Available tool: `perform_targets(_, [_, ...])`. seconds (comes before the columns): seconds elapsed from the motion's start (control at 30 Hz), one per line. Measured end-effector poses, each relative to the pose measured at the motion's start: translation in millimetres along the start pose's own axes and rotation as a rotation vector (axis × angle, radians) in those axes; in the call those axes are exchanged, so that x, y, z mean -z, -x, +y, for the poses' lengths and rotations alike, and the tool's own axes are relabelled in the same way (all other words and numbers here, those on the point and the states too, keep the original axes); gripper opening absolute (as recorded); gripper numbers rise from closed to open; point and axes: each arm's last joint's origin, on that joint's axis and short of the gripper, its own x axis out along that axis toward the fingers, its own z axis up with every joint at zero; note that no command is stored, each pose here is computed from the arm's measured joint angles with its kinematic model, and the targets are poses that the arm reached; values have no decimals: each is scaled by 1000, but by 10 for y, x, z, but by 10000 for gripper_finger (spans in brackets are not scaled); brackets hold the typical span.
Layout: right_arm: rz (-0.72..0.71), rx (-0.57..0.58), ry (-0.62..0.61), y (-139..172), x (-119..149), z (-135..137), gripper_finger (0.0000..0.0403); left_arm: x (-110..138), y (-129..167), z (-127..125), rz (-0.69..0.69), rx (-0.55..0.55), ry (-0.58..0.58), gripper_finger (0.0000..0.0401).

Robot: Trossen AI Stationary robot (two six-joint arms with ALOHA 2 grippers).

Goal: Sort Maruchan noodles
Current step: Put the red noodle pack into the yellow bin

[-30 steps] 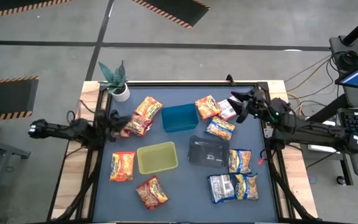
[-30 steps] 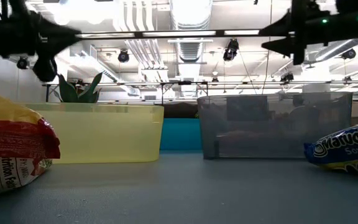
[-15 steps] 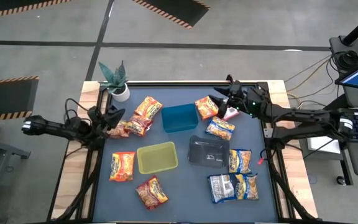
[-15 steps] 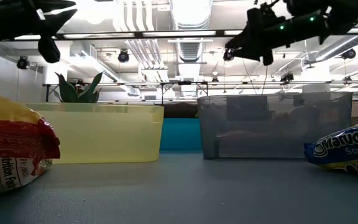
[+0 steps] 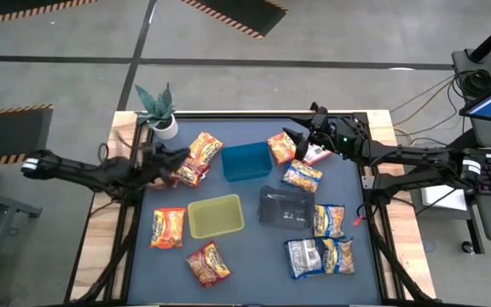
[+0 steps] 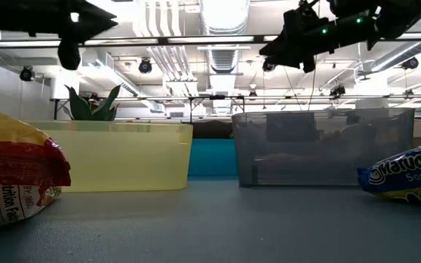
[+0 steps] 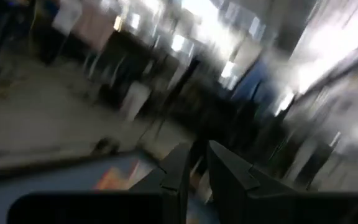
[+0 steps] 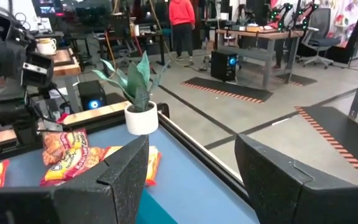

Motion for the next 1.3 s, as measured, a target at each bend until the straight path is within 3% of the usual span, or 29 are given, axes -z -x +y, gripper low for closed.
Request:
perform_targets(0.07, [0,0,6,0,0,0,226,-33,-51,-56,199,-108,-46,43])
perform_targets(0.2, [2,0,11,0,3,0,226,-77,-76,-82,497,-449,-58,68])
perform_targets(0.37, [5,0,12,0,6,0,226,-22,-229,-177,642,-723,-83,119])
perform_targets(0.73, [12,0,6,0,14,-1,226,488,-877,-277,731,-955,-179,216])
perform_targets(0.93, [23,1,8,0,25,-1,226,730,-1064,-177,795,-1055,-271,216])
perform_targets(1.3, [28,2,14,1,30,-1,226,1141,-1157,-2,907,-1136,-397,211])
